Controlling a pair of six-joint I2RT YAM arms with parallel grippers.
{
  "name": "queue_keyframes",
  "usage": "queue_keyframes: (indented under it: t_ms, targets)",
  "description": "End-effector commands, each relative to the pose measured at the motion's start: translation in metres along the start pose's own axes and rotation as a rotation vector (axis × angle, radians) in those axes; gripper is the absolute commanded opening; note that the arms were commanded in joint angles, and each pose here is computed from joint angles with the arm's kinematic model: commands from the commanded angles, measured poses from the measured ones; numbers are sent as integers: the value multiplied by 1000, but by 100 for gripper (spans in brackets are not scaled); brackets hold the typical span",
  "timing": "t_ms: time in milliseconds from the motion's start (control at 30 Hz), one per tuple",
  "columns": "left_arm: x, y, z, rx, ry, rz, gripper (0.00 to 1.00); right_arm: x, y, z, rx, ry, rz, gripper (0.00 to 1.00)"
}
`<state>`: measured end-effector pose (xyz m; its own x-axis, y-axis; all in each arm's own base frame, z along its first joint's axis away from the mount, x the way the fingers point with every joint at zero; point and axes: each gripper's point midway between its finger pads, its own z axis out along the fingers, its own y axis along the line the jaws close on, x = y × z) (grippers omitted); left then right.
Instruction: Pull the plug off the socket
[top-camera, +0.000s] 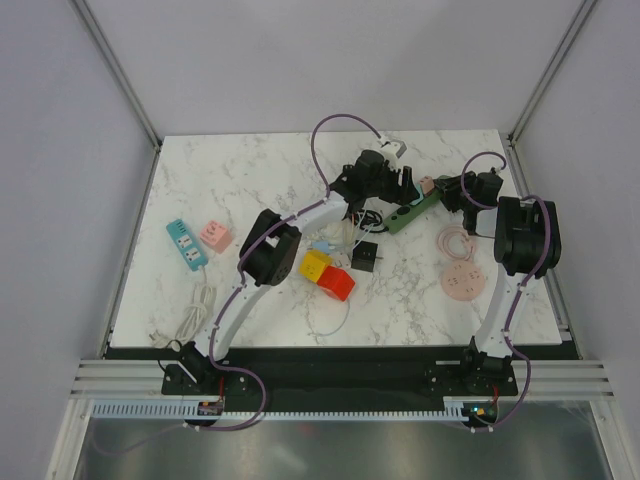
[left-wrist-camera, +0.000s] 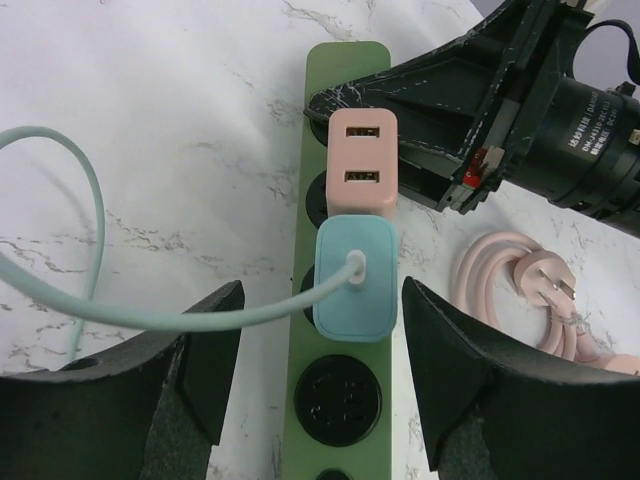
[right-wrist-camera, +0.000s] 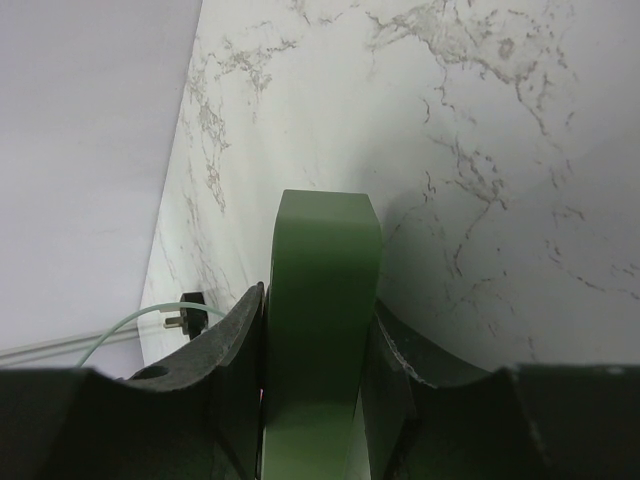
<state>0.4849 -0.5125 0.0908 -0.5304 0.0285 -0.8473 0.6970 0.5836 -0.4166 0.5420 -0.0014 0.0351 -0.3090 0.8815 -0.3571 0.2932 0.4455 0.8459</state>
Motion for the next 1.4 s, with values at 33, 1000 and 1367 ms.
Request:
queue_keyframes:
  t_ms: [33, 1000, 1367]
  targets:
    - [-18, -14, 11, 46, -63, -47, 69, -4, 0, -1, -29, -12, -112, 0]
    - [-92, -37, -79, -7, -347, 185, 2, -2, -13, -2, 31, -20, -120, 0]
    - [-126, -8, -123, -202, -425, 214, 2, -10, -12, -5, 44, -48, -137, 0]
